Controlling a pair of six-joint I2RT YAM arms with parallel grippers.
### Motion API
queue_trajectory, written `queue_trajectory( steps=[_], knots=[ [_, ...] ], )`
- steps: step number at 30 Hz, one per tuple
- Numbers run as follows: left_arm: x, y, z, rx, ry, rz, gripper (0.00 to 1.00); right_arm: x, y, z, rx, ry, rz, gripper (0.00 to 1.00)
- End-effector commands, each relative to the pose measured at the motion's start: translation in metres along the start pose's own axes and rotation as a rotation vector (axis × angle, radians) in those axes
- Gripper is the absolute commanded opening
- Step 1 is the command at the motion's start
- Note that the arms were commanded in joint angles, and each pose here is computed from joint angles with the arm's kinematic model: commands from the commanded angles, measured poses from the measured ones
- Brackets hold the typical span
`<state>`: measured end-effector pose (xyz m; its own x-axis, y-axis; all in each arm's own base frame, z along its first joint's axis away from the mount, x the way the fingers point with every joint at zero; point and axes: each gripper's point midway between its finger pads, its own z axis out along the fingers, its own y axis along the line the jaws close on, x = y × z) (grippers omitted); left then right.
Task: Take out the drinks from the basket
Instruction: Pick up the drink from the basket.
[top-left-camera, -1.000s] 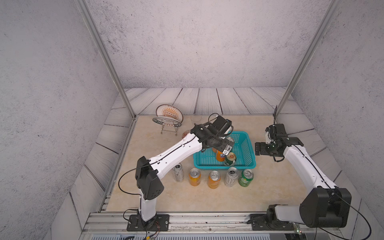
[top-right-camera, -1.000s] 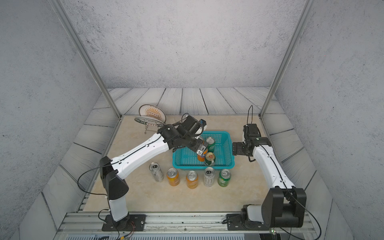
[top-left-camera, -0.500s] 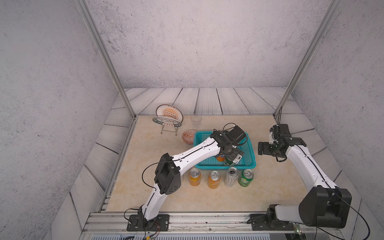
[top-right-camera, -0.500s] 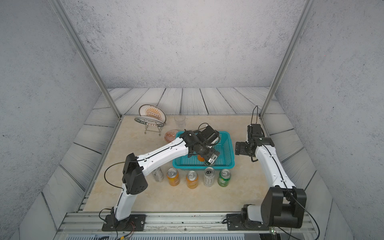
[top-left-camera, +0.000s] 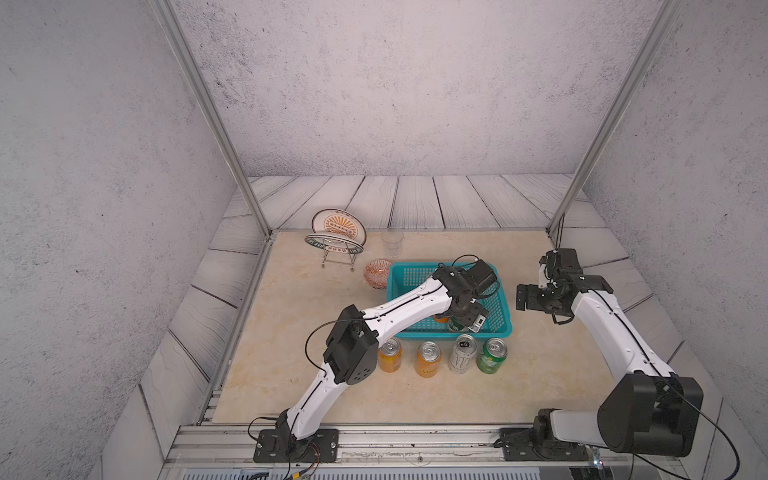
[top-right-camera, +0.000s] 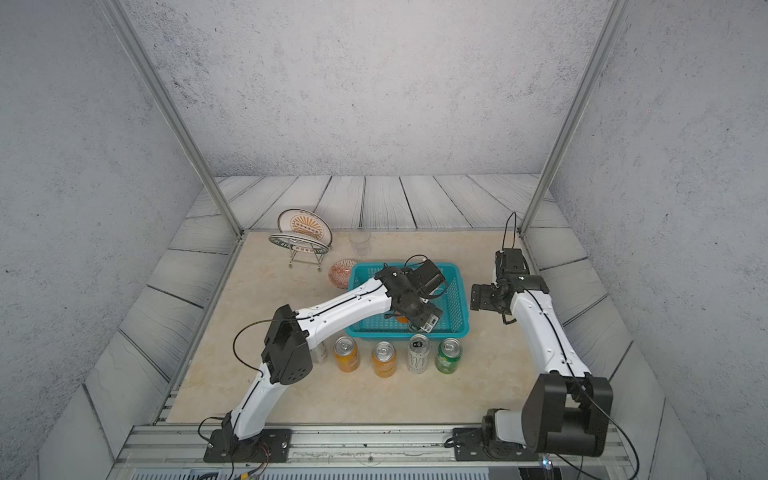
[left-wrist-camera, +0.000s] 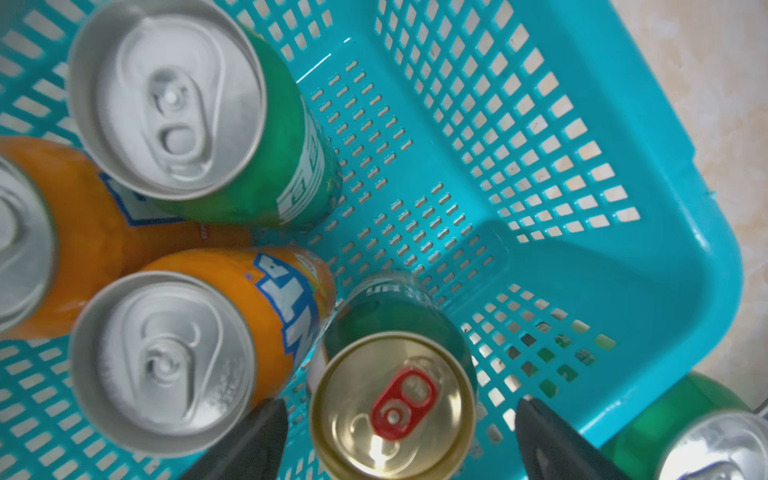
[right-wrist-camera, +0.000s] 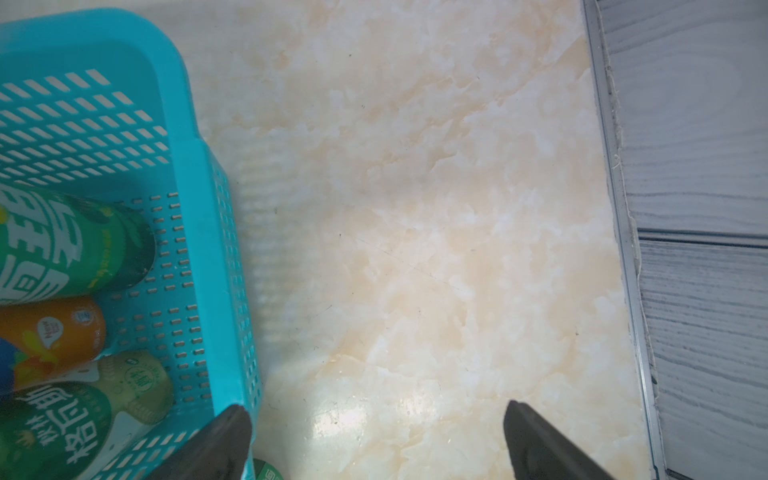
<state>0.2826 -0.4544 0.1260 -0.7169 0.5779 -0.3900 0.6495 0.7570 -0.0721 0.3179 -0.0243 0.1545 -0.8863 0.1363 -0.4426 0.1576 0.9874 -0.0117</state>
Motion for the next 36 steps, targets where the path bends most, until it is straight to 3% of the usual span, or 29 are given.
queue_trajectory(
  steps=[1, 9, 19, 23, 36],
  knots=[
    [0.004, 0.003, 0.010, -0.019, 0.031, -0.008, 0.91, 0.004, -0.001, 0.005, 0.001, 0.018, 0.014, 0.99],
    [-0.002, 0.007, 0.025, -0.041, 0.029, -0.014, 0.89, 0.005, -0.001, 0.005, -0.001, 0.019, 0.012, 0.99],
    [-0.004, 0.012, 0.030, -0.073, 0.022, 0.000, 0.73, 0.004, -0.001, 0.005, 0.001, 0.018, 0.012, 0.99],
    [-0.010, 0.012, 0.017, -0.069, -0.004, 0.009, 0.63, 0.004, -0.002, 0.005, 0.002, 0.018, 0.012, 0.99],
    [-0.033, 0.013, -0.063, -0.052, -0.144, 0.019, 0.60, 0.005, -0.002, 0.007, 0.003, 0.023, 0.010, 0.99]
  ],
)
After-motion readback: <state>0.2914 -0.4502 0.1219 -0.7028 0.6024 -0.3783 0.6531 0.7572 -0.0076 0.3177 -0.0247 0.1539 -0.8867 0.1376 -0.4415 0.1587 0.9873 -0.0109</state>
